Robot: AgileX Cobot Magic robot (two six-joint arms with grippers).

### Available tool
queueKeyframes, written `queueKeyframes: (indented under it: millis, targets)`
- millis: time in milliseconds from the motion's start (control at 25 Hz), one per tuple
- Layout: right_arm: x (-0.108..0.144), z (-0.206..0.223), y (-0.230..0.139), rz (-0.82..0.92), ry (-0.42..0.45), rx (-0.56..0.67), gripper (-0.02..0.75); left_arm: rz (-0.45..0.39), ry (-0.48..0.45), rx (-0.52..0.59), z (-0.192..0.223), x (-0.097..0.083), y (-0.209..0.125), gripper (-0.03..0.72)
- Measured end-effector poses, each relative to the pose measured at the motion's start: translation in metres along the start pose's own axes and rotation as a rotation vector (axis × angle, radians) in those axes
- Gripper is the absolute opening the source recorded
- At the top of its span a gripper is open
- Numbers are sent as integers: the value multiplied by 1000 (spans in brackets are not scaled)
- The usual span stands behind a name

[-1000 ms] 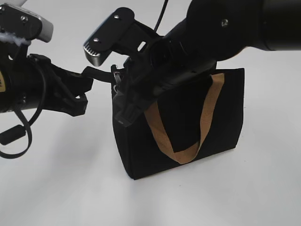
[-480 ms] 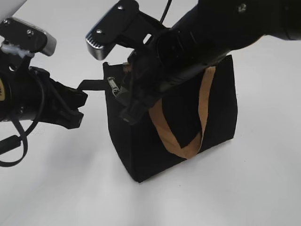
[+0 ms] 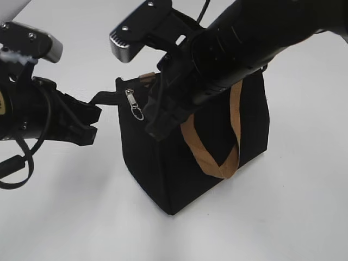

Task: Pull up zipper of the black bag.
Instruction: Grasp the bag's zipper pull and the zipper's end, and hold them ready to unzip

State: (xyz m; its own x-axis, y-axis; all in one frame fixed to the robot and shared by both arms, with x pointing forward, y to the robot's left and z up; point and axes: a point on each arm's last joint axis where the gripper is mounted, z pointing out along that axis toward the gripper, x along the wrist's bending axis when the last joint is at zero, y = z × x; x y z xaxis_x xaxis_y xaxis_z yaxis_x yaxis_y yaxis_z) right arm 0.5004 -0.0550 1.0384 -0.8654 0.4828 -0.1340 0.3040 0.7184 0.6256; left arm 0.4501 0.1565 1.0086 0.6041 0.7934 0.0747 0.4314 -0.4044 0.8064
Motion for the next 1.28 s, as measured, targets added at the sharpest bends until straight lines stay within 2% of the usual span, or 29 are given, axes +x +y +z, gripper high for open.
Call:
queueKeyframes:
  millis: [80, 240, 320, 440, 680, 960, 1280]
  targets:
    - [0, 0, 0, 2, 2, 2, 164, -5, 0, -7, 0, 0, 1, 1]
    - [2, 0, 0, 20, 14, -2, 271, -24, -2, -24, 0, 0, 2, 1]
    - [7, 0, 2, 15, 25, -5, 288, -24, -2, -45, -1, 0, 4, 1]
    - [13, 0, 7, -1, 35, -16, 289, -22, -2, -81, -4, 0, 8, 1]
    - [9, -11, 24, -10, 29, -58, 307, -24, -1, -99, -5, 0, 10, 1]
    - [11, -11, 23, 1, 52, -21, 316, -25, -2, -102, -5, 0, 10, 1]
    - [9, 11, 14, 30, 52, 52, 317, -37, -2, -106, -6, 0, 11, 1]
